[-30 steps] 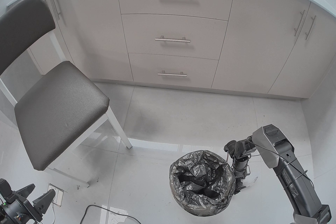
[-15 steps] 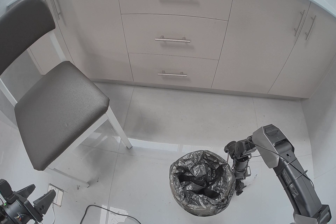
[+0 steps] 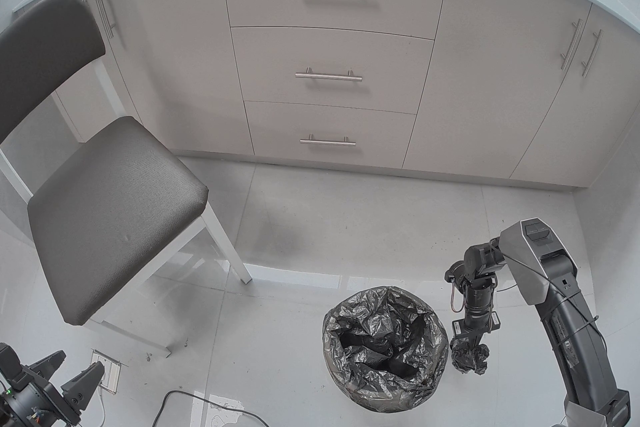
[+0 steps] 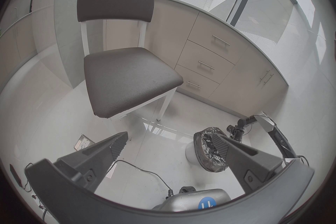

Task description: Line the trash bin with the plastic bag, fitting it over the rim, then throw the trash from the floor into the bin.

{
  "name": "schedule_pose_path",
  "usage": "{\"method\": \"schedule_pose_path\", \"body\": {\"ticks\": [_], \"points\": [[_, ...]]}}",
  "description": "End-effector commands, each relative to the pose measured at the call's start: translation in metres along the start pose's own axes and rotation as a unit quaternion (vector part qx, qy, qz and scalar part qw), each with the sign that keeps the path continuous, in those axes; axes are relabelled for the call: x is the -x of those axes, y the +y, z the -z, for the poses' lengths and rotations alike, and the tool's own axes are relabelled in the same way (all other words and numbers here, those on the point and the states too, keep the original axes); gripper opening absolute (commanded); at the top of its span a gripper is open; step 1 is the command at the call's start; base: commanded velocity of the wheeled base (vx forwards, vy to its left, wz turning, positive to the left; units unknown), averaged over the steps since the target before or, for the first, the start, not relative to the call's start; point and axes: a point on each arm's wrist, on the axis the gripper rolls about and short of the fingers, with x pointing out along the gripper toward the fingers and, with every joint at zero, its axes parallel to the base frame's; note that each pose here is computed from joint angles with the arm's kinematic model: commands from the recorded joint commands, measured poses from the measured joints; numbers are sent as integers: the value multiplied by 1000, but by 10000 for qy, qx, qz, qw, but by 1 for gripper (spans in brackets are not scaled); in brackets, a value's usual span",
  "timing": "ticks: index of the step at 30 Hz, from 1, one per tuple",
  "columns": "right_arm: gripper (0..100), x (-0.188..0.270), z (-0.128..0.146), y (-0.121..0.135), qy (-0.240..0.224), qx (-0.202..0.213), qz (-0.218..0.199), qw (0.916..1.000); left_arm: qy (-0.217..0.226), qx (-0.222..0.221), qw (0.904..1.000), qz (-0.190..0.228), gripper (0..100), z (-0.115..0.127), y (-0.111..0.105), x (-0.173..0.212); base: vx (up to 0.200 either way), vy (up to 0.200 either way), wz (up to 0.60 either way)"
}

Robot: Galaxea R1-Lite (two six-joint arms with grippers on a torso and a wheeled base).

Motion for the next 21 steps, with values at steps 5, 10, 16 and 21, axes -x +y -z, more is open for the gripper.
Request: {"method": "schedule_pose_path", "body": {"ticks": [5,10,16,21], "points": [[0,70,12,-28,261,-11,-529,9983,-64,-13,10000,16,100,1,0,1,0,0,0],[0,95,21,-38,406,-55,-615,9973,-57,-11,10000,14,100,1,0,1,0,0,0],[0,134,32,-47,263,-64,-714,9971,-111,-29,9999,37,100,1,0,3,0,0,0],[0,188,54,-58,-23,-61,-1006,9949,-239,-80,9996,119,100,3,-1,6,0,0,0]]}}
